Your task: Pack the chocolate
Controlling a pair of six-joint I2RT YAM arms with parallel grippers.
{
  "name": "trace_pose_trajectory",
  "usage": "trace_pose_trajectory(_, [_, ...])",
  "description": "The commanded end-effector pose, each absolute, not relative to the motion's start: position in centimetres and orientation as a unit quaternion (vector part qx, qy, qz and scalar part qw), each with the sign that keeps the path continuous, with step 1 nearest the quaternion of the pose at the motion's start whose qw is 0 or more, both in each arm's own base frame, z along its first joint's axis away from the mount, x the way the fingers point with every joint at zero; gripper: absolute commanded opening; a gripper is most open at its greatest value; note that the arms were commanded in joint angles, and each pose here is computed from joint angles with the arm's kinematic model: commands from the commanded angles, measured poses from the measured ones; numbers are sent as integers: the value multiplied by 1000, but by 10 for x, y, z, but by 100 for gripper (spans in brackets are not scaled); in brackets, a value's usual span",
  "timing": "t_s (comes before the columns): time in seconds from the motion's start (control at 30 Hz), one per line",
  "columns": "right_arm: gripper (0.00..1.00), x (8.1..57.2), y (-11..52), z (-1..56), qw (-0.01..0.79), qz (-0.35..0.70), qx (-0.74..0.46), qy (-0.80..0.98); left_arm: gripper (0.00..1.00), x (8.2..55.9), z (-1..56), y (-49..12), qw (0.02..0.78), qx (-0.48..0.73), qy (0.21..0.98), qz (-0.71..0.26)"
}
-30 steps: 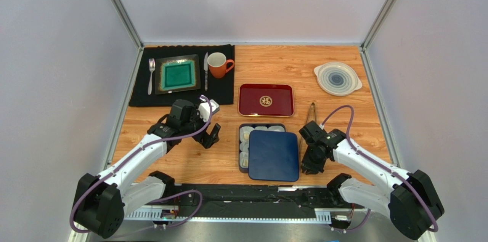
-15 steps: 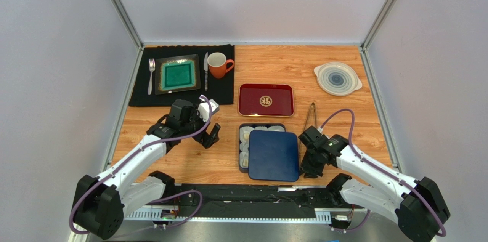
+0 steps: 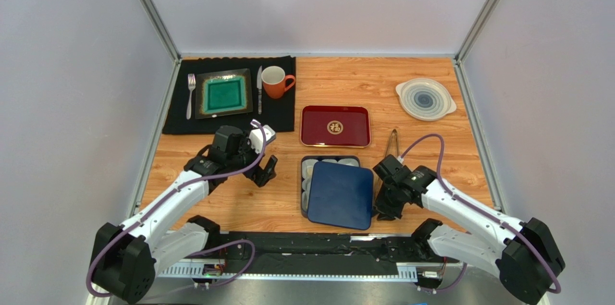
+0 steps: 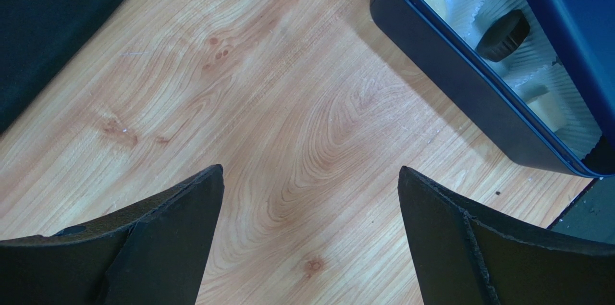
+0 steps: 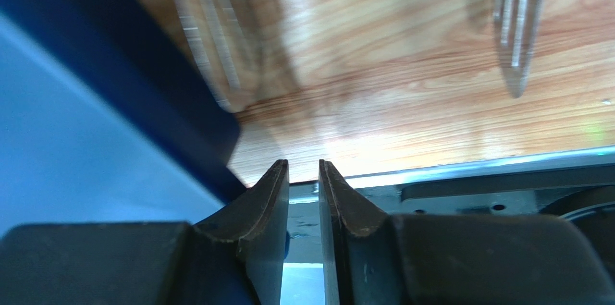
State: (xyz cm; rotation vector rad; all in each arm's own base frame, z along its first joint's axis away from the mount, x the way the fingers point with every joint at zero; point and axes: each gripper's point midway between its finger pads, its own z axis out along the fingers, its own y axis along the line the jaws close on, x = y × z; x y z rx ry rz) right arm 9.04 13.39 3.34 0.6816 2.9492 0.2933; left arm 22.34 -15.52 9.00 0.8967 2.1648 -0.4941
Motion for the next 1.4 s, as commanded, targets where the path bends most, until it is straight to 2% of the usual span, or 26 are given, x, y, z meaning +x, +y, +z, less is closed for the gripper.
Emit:
trace_pose_trajectory(0.0, [25, 112, 153, 56, 77, 134, 229, 961, 99, 231, 108, -160, 394, 357, 825, -191])
trace_pose_trajectory(0.43, [26, 125, 159, 70, 92, 130, 212, 964, 99, 228, 106, -158, 394, 358, 825, -190])
trace_pose_trajectory(0.53, [31, 125, 143, 70, 105, 96, 204, 968, 99, 228, 107, -158, 394, 356, 826, -190])
trace_pose_trajectory(0.63, [41, 123, 132, 77, 118, 87, 181, 973, 99, 228, 106, -158, 394, 357, 826, -189])
trace_pose_trajectory(0.7, [52, 122, 130, 85, 129, 94, 161, 974, 99, 228, 106, -157, 394, 358, 825, -188])
trace_pose_trajectory(0.77, [66, 122, 140, 100, 149, 145, 120, 971, 99, 229, 107, -157, 396, 359, 825, -185])
trace_pose_trajectory(0.8, [68, 119, 151, 107, 147, 185, 96, 967, 99, 229, 106, -156, 394, 359, 826, -184])
trace_pose_trajectory(0.87, [70, 115, 168, 124, 171, 240, 31, 955, 99, 230, 107, -156, 396, 359, 825, -182])
trace_pose_trajectory(1.0, [70, 105, 174, 134, 188, 229, -61, 953, 99, 232, 110, -157, 398, 358, 825, -182])
trace_pose_trajectory(1.1, [71, 84, 193, 134, 170, 247, -144, 943, 99, 234, 112, -156, 399, 358, 825, -178])
trace_pose_trajectory(1.2, [73, 68, 199, 128, 159, 222, -201, 941, 99, 237, 114, -156, 401, 359, 825, -175])
trace_pose_trajectory(1.37, [79, 56, 180, 110, 136, 153, -213, 955, 99, 239, 118, -157, 404, 358, 824, -173])
